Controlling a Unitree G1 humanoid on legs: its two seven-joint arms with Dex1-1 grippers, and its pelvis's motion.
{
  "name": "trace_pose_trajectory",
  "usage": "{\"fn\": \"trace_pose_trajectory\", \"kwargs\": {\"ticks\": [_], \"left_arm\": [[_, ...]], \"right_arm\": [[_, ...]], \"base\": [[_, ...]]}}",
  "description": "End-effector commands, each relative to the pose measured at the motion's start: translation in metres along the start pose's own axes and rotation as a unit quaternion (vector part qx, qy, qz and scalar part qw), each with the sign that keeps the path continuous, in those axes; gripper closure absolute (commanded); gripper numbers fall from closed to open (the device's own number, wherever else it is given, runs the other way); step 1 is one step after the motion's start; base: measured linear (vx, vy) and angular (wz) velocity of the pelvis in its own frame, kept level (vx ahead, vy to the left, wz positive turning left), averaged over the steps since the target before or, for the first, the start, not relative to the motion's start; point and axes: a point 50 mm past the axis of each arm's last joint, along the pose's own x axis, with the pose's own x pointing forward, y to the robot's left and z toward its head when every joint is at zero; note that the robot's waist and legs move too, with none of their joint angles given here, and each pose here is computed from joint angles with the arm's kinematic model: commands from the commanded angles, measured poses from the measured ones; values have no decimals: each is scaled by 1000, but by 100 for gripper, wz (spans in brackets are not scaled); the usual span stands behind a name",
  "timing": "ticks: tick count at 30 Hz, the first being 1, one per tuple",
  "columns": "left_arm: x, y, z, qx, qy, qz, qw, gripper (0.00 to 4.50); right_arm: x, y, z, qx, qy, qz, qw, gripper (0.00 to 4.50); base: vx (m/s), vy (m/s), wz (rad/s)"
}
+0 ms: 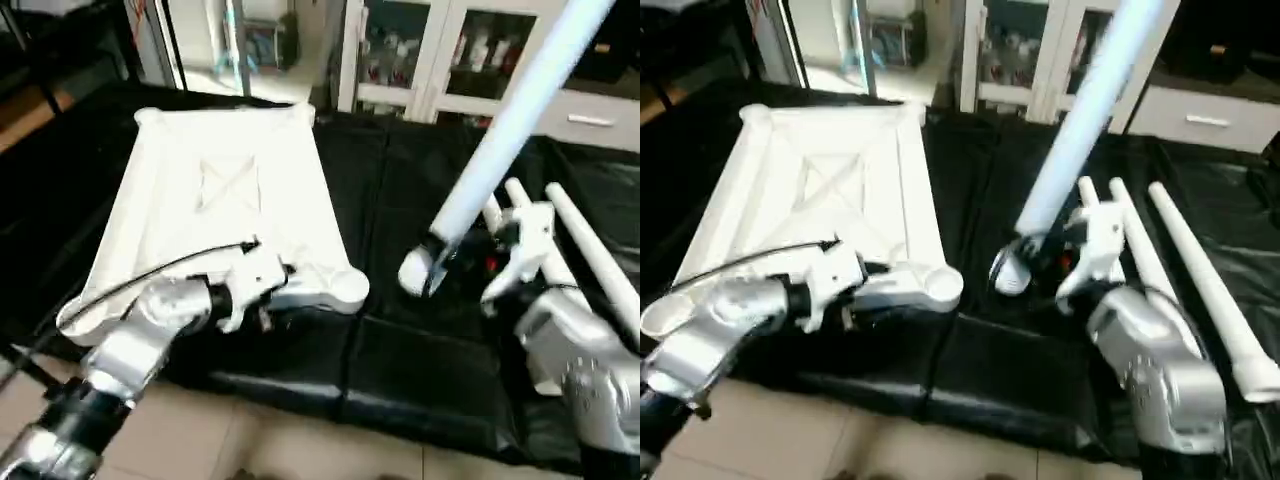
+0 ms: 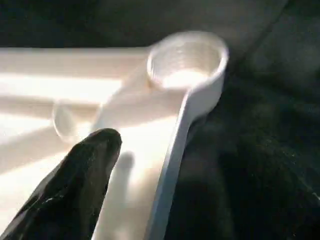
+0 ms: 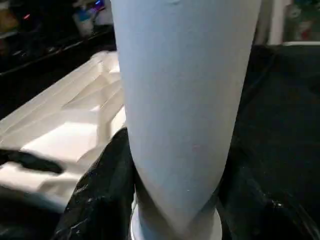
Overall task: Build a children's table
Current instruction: Pick table leg
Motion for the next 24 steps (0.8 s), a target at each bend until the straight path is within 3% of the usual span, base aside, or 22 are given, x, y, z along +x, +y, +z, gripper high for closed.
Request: {"fn": "trace_pose_trajectory", "kwargs": {"ticks": [1, 5, 8, 11, 13, 24], "left_arm": [[2, 7, 2, 13, 5, 8, 1000, 30], [3, 13, 0, 14, 5, 20, 1000, 30], [3, 21, -4, 14, 3, 21, 1000, 65], [0, 20, -6, 13, 3, 3, 1000, 69], [-4, 18, -7, 12, 6, -15, 1000, 105], [-10, 22, -18, 6, 20, -19, 1000, 180]], "right_arm": [[-2, 4, 7, -16, -13, 13, 1000, 259], [-2, 4, 8, -14, -12, 16, 1000, 259], [-4, 2, 9, -20, -13, 13, 1000, 259], [-5, 2, 9, -21, -13, 13, 1000, 259], [-5, 1, 9, -22, -11, 13, 1000, 259], [-6, 4, 6, -21, -2, 28, 999, 259]], "base": [[0, 0, 0], [0, 0, 0], [0, 0, 0], [0, 0, 0], [0, 0, 0], [0, 0, 0]]}}
